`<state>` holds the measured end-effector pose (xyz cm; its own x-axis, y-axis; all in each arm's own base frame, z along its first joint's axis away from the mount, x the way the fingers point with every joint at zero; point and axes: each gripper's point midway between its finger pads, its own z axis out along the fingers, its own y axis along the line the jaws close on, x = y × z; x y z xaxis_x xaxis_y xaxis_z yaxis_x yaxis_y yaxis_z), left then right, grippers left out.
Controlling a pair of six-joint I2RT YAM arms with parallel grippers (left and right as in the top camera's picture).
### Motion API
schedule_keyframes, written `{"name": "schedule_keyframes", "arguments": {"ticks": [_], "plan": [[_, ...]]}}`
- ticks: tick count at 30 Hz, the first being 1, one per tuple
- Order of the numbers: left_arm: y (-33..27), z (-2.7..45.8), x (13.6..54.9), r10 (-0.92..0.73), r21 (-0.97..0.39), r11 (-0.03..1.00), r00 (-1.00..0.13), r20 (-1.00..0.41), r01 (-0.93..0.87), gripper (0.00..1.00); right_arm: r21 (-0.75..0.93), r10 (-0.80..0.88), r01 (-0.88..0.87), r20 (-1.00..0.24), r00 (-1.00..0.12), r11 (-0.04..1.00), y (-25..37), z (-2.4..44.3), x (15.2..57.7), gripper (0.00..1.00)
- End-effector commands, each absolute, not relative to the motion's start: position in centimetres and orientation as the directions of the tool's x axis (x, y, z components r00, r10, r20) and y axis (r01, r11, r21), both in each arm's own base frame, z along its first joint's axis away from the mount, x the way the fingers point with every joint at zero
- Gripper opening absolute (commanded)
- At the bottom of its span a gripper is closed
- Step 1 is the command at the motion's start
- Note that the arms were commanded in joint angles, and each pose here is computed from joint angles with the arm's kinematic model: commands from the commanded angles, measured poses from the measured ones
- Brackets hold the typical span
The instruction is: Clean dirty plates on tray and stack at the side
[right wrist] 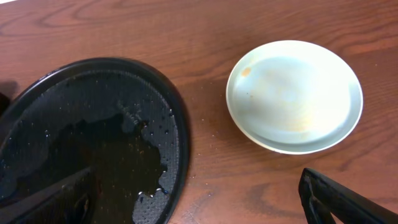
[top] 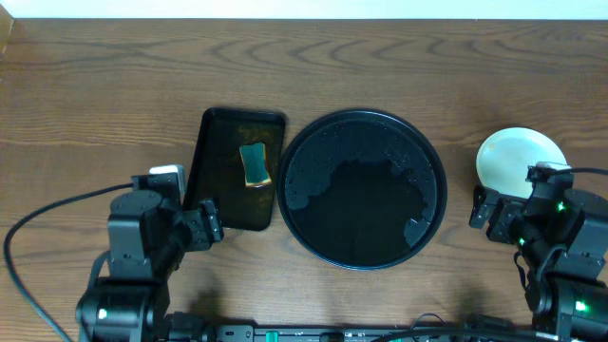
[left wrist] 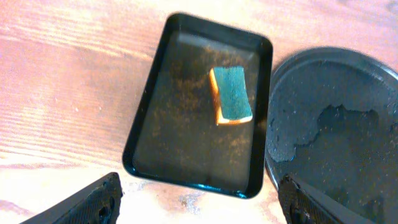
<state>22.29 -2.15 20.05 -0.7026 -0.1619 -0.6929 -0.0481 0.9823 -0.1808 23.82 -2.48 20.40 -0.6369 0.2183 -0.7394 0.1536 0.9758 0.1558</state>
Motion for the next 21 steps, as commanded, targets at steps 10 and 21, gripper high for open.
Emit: {"name": "schedule_keyframes", "arguments": {"ticks": [10, 21], "plan": [[-1.85, 20.15, 22.08, -0.169, -0.176, 0.982, -0.69, -0.704, -0.061, 0.81, 0.144, 0.209, 0.152, -0.701, -0.682, 0.978, -2.23, 19.07, 22.79, 0.99], [-1.85, 20.14, 22.09, -0.169, -0.176, 0.982, -0.69, -0.703, -0.062, 0.81, 0.144, 0.21, 0.153, -0.696, -0.687, 0.978, -2.2, 18.93, 22.66, 0.99]]}}
